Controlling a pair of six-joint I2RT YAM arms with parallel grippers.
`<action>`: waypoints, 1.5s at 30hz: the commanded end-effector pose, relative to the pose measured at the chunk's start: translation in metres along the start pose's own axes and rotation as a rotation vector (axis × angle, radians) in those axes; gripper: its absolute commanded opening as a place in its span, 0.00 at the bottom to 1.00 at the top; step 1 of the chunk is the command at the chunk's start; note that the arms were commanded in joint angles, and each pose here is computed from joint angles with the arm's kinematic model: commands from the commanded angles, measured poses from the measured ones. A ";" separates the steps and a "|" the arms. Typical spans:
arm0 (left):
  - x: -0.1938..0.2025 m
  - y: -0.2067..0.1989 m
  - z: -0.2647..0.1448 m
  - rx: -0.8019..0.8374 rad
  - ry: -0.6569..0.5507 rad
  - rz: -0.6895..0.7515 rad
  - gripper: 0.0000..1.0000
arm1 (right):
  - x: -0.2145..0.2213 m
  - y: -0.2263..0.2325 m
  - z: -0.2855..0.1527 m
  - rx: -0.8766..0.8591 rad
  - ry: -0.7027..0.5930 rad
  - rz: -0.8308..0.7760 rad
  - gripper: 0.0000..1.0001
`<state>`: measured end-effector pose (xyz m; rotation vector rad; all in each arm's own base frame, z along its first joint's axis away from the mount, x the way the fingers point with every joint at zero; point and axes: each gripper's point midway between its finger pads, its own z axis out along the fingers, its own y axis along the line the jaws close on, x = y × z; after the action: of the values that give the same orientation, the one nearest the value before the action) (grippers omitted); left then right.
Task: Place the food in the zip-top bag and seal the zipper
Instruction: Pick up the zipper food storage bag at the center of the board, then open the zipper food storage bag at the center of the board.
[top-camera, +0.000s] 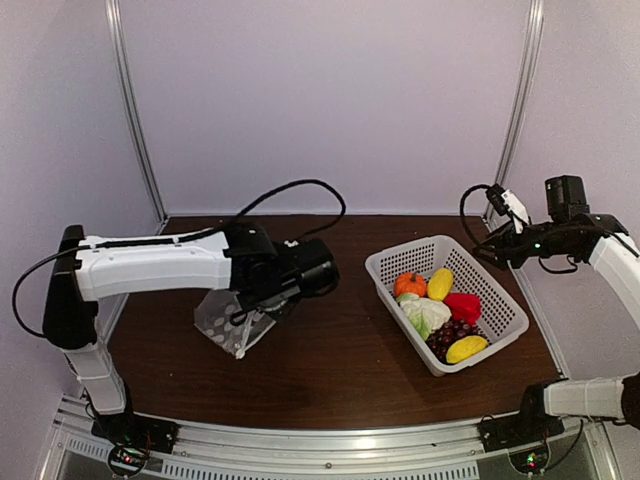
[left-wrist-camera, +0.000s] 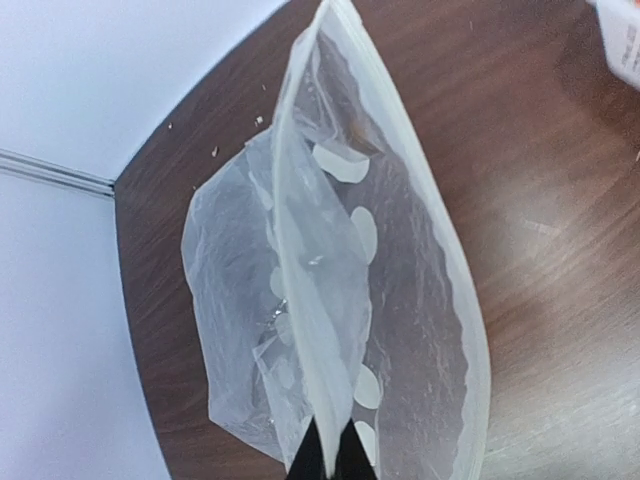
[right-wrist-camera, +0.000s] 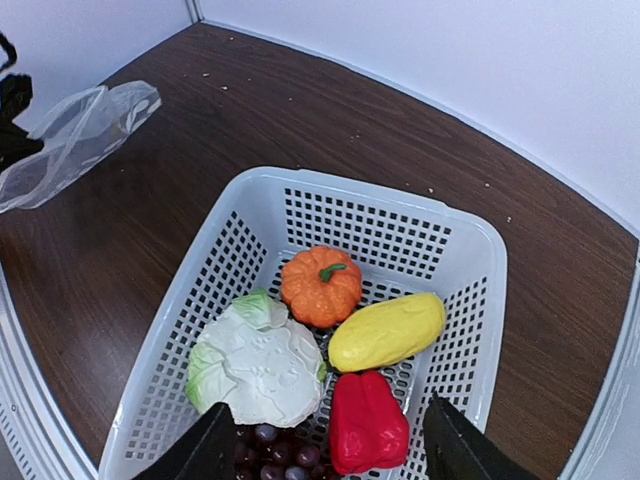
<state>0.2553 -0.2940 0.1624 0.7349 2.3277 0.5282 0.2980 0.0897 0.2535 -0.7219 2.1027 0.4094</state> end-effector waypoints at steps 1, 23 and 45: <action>-0.050 0.014 -0.028 0.177 -0.206 -0.258 0.00 | -0.030 0.044 0.008 -0.155 -0.019 -0.028 0.67; -0.136 0.031 -0.065 0.414 -0.524 -0.754 0.00 | -0.183 0.214 0.143 -0.448 -0.109 0.038 0.77; -0.117 0.040 -0.078 0.480 -0.591 -0.781 0.00 | -0.150 0.184 0.194 -0.208 -0.006 0.125 0.19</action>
<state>0.2939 -0.3445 0.2773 0.0929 1.9956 -0.4716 0.3894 0.3623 0.2700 -0.6275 2.1498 0.5646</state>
